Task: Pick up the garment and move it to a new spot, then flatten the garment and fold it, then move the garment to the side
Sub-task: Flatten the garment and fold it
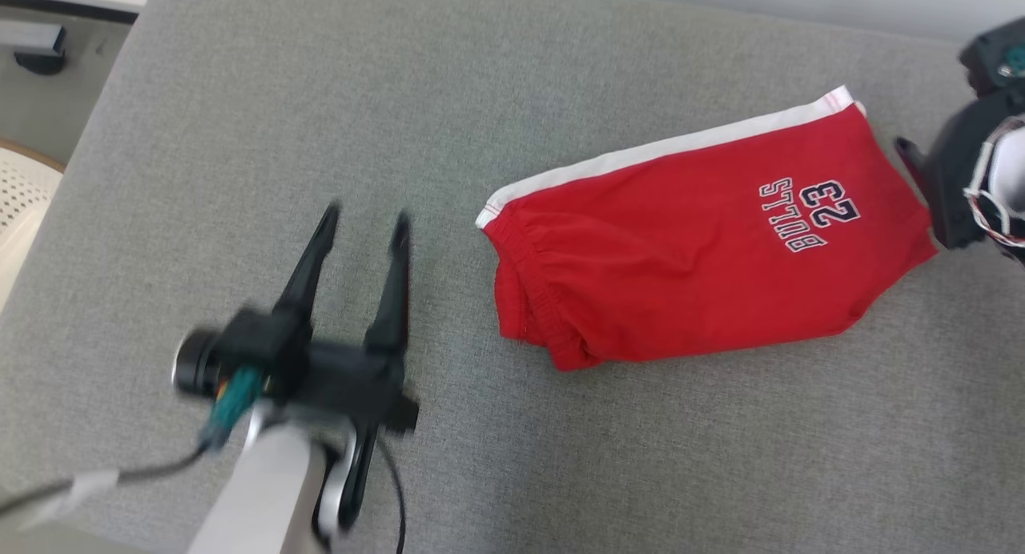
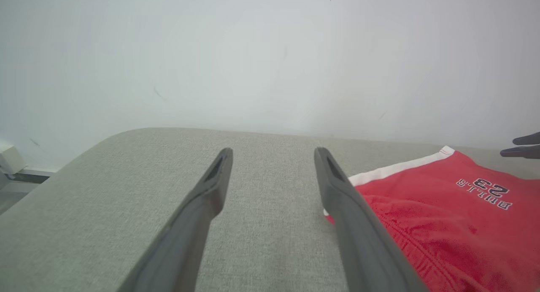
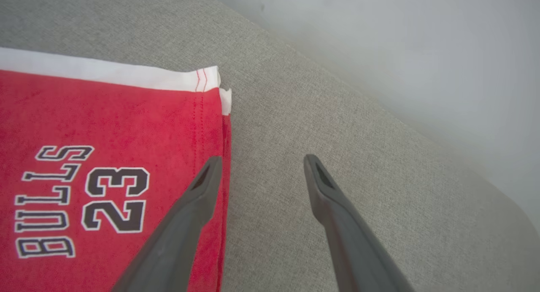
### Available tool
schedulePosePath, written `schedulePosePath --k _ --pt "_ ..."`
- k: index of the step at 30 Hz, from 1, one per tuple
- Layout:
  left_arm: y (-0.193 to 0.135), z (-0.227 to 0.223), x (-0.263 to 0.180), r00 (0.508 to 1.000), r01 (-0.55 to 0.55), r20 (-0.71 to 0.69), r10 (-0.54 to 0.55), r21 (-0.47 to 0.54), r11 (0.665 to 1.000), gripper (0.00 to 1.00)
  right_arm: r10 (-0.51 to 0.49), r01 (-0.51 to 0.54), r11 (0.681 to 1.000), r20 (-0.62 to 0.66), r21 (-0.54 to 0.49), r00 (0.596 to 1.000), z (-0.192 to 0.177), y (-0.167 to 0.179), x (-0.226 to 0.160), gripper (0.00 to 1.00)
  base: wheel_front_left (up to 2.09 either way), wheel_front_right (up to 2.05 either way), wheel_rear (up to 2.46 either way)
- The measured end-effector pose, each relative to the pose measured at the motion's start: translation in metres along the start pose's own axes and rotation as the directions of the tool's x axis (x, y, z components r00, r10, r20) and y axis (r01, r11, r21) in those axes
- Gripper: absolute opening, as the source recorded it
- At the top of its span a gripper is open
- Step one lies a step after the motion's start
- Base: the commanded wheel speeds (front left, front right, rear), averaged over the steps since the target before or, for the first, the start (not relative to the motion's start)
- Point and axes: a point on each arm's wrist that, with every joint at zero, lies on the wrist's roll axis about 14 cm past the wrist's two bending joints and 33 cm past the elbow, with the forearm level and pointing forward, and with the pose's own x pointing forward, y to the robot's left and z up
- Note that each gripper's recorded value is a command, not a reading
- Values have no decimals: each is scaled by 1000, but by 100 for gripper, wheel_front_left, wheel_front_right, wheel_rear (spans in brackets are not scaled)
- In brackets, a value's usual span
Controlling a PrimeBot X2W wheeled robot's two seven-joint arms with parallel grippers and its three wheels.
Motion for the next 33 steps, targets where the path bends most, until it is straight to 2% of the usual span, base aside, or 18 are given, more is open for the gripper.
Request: schedulePosePath --k 4,10,16,27,28,29,31,33 --pt "7 3 -30 999 -47 16 47 -4 999 100 -12 14 998 -45 63 999 -17 -5 -8 100 0 0 0" --pt "16 22 -54 993 -90 78 91 -21 996 100 7 1 993 -69 116 998 -28 7 3 100 0 0 0" --pt "23 14 -69 991 -119 51 120 -19 993 100 18 -7 987 -68 162 998 -33 17 16 100 0 0 0" --pt "24 2 -71 993 -113 17 113 -24 993 100 51 -26 987 -154 157 987 -50 40 29 100 0 0 0" --pt "23 1 -70 994 -110 15 110 -26 994 100 54 -29 988 -164 154 985 -50 41 29 79 0 0 0" --pt "23 0 -70 994 -109 13 110 -28 994 100 56 -30 989 -172 148 983 -52 41 28 47 0 0 0" --pt "22 -2 -70 994 -106 9 106 -30 994 100 57 -33 990 -173 136 983 -52 43 28 0 0 0 0" --pt "21 -3 -69 995 -100 5 100 -34 994 100 60 -39 992 -174 122 983 -52 45 28 0 0 0 0"
